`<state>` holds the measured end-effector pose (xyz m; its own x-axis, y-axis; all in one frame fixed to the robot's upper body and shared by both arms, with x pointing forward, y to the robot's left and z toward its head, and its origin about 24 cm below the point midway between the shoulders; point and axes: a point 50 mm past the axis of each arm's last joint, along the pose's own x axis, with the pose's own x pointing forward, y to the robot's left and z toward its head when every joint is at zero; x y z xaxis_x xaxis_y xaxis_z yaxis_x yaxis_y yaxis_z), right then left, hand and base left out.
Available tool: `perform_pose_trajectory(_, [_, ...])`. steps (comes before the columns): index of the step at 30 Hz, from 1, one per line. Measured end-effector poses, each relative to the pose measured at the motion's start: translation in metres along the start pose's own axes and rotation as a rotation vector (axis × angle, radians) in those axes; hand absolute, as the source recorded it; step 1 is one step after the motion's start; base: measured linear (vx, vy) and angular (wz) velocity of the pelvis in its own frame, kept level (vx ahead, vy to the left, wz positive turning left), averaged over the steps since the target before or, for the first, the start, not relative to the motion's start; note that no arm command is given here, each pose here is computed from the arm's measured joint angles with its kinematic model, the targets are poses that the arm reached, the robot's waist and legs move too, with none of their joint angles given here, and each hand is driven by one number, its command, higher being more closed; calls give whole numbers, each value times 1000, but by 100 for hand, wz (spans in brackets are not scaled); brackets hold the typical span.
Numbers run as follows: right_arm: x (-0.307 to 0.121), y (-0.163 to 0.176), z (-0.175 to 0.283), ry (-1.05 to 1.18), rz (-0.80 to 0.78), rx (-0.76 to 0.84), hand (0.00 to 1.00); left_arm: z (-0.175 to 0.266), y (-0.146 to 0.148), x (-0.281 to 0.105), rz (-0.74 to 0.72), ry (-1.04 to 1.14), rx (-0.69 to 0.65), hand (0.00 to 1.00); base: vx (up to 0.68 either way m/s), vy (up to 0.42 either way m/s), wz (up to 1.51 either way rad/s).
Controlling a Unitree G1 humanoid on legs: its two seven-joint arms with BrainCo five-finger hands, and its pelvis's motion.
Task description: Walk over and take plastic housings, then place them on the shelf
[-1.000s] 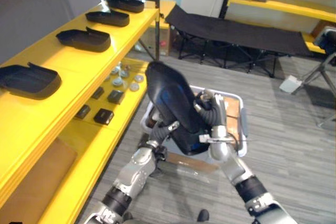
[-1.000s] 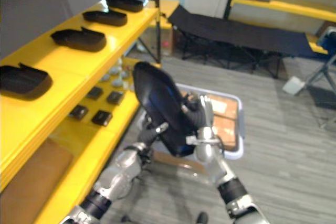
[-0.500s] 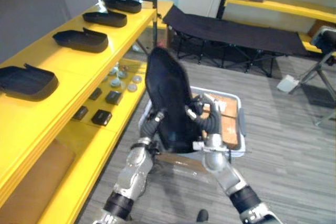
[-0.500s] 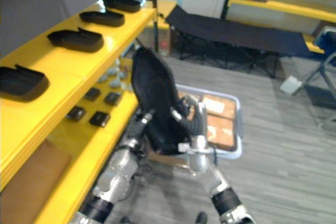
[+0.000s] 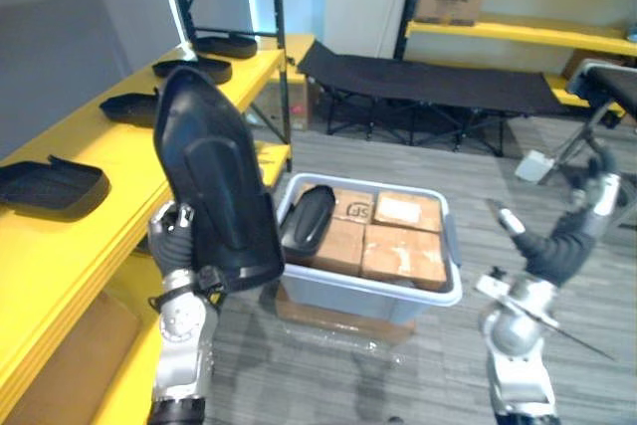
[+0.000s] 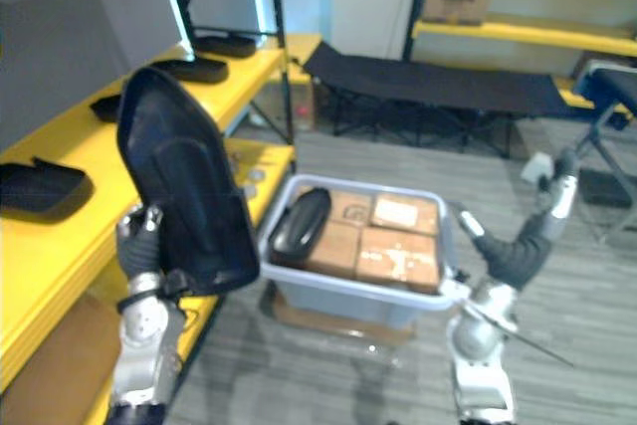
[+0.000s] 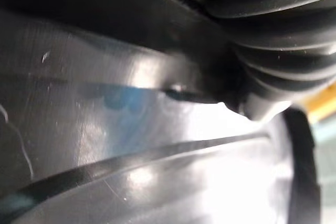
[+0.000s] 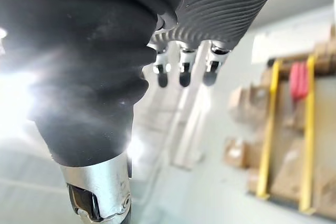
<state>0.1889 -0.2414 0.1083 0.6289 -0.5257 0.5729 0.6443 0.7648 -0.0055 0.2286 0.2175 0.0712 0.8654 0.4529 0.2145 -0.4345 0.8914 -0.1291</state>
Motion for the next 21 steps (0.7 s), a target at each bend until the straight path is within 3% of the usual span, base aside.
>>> perform_pose_trajectory(4, [-24,-21,-26,221,7,-60,0,6,8,-11,52,-15,-22,100,65,21,-12])
perform_pose_trajectory(10, [-46,-4,-33,356,78,109,0,21,11,-21,76,-83,-107,100,7,9,6])
perform_pose_trajectory(13, [-46,25,-33,366,196,228,0,37,20,-21,119,-170,-105,100,-34,9,40])
perform_pose_trajectory(18, [-49,89,-31,366,500,329,0,62,56,-21,319,-300,-21,100,48,9,71])
perform_pose_trajectory(21, [-51,116,-24,346,601,371,0,65,81,-30,428,-308,42,100,56,0,62])
